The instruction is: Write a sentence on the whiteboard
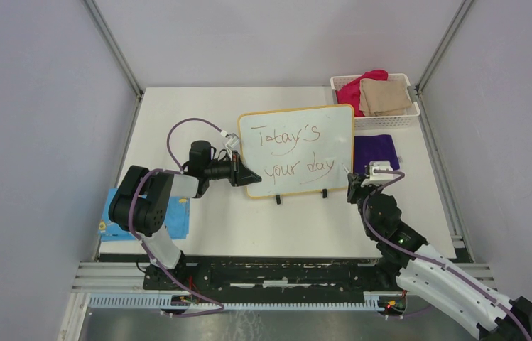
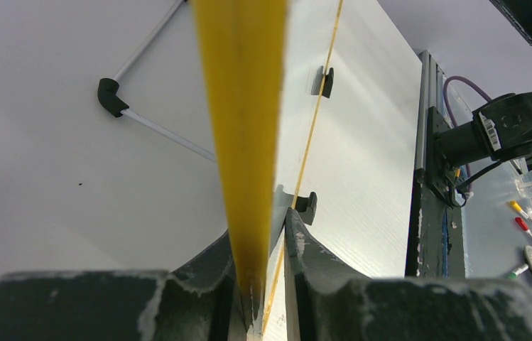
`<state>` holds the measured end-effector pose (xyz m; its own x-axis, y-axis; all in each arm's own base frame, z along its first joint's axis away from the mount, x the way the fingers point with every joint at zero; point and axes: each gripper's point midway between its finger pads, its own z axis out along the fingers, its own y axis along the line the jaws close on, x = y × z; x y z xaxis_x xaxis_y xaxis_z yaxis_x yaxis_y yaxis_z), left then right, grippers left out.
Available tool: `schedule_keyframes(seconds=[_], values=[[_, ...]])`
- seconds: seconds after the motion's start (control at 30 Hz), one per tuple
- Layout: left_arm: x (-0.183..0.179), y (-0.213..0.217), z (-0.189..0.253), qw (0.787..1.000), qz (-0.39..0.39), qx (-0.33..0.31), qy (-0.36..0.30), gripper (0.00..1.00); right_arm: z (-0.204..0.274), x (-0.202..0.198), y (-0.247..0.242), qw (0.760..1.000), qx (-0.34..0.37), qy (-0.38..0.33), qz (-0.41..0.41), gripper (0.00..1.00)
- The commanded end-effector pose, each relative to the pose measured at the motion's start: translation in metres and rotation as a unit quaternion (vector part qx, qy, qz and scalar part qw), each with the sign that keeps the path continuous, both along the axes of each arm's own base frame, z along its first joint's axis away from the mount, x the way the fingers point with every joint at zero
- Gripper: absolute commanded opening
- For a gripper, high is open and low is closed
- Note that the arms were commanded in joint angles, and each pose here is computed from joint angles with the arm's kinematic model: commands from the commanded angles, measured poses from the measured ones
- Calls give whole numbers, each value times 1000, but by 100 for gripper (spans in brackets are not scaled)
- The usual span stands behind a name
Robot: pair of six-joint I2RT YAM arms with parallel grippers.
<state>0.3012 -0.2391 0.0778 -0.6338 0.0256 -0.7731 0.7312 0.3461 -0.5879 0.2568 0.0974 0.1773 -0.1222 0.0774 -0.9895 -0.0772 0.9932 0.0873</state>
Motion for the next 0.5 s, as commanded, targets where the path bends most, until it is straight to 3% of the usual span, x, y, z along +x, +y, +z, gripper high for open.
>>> schedule_keyframes(seconds=[0.0, 0.47], values=[[-16, 9, -52, 994, 26, 71, 74, 2, 13, 8, 3, 999, 36, -16, -10, 0], [-16, 9, -52, 994, 26, 72, 76, 2, 4, 15, 8, 999, 48, 2, 11, 0]])
